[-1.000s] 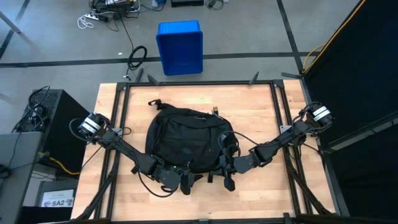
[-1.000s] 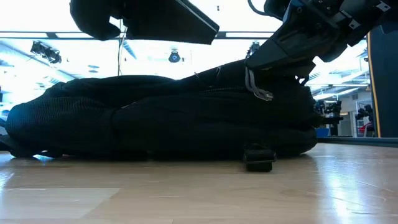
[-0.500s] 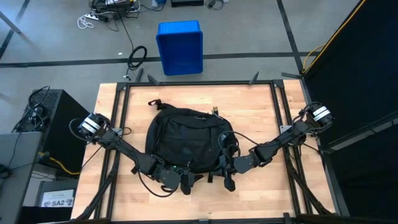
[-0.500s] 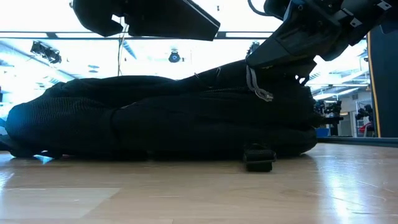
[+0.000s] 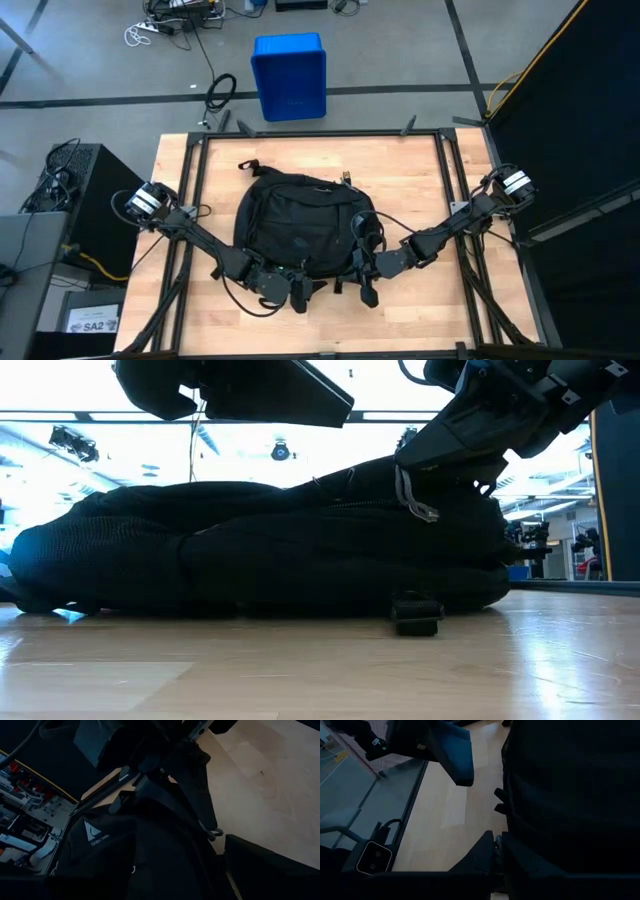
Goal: Unpack backpack
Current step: Open the black backpack
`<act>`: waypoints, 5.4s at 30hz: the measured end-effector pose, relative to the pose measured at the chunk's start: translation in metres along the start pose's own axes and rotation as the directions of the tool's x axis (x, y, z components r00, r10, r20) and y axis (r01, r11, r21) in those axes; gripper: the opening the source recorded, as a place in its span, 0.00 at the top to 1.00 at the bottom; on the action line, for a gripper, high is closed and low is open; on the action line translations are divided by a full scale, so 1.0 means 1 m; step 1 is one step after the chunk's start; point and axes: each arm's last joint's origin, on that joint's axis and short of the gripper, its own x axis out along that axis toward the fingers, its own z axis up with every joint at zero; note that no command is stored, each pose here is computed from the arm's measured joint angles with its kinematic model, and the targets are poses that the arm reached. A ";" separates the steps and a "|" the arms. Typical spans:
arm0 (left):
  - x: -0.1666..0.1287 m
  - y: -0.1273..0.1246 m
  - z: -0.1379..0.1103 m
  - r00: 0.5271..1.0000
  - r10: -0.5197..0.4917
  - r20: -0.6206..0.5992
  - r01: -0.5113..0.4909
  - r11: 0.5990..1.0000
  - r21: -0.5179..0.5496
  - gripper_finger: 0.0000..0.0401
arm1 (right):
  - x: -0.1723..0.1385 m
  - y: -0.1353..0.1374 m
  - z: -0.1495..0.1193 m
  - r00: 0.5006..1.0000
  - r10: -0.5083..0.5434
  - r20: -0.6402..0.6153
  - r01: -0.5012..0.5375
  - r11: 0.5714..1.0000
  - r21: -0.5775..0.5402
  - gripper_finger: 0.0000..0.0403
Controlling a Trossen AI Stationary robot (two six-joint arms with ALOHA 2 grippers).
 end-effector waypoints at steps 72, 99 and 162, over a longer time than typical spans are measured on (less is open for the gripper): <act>0.051 -0.006 -0.028 0.988 0.018 -0.152 -0.017 1.000 0.005 0.98 | 0.000 -0.001 0.001 1.000 0.001 0.000 -0.001 1.000 0.000 0.99; 0.042 -0.019 -0.020 0.994 -0.054 -0.095 0.055 0.999 0.005 1.00 | 0.000 0.000 0.001 1.000 0.008 -0.001 -0.008 1.000 0.002 0.99; -0.040 -0.017 0.011 0.942 -0.314 -0.115 0.320 0.947 0.036 1.00 | -0.004 0.010 -0.015 0.994 0.037 -0.104 -0.029 0.996 0.081 1.00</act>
